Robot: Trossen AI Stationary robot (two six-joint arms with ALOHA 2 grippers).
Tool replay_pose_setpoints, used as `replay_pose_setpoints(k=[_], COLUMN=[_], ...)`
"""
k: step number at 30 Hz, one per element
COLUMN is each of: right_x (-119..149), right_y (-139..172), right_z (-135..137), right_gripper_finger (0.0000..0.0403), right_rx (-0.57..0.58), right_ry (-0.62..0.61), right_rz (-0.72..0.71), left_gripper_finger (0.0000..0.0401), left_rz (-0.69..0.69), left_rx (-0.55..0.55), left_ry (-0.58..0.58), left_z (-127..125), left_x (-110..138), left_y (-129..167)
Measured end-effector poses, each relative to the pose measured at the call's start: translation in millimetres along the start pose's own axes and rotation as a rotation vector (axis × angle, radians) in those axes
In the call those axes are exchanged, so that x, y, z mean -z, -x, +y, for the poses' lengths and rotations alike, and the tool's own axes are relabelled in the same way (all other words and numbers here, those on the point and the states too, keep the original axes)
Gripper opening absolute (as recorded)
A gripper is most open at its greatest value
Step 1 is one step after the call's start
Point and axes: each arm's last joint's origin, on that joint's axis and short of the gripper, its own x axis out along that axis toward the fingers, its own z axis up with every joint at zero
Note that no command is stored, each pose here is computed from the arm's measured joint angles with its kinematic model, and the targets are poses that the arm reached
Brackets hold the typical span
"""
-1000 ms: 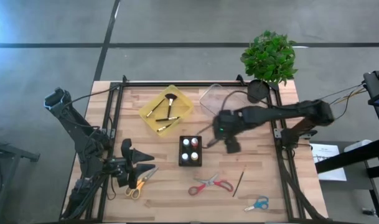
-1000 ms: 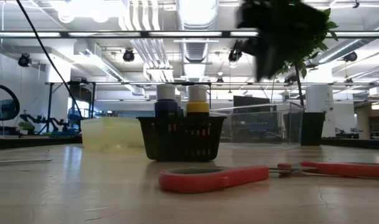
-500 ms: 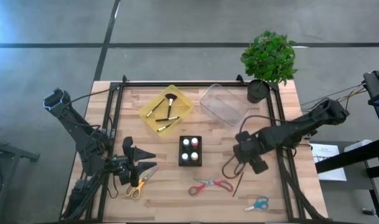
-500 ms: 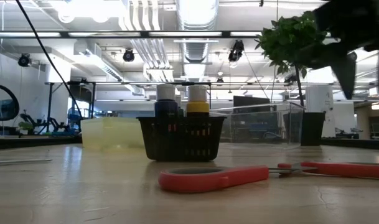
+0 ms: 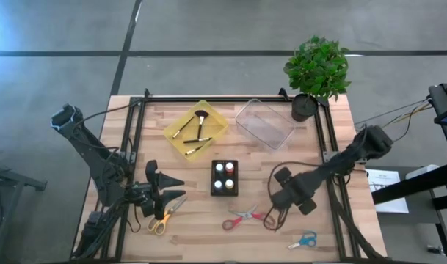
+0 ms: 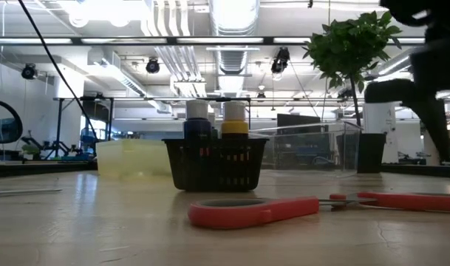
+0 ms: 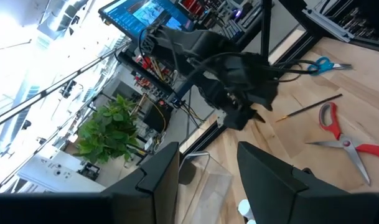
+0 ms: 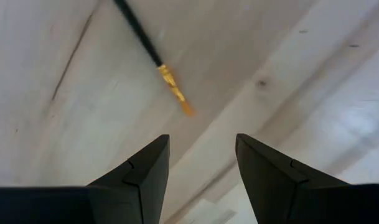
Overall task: Pick & Place Paint Supplies
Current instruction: Put the black paint brush into the yellow bin
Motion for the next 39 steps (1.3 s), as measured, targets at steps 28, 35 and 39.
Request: replay_pose_setpoints(k=[28,35,39], right_x=[-18,-15,-11], right_y=[-21,-25,-29], right_z=[14,18,18], right_gripper_finger=[0.0182,0.0182,0.0182], right_rx=[0.024,0.027,0.029], right_ry=[-0.047,-0.053,-0.058], right_rz=[0.027,0.045,0.063], left_gripper_finger=[0.017,0.017,0.017], left_rz=[0.0,0.001,0.0], left_rx=[0.0,0.0,0.0], left_ry=[0.004,0.005,0.005], left_z=[0,0,0], left_x=[0,0,0], left_y=[0,0,0])
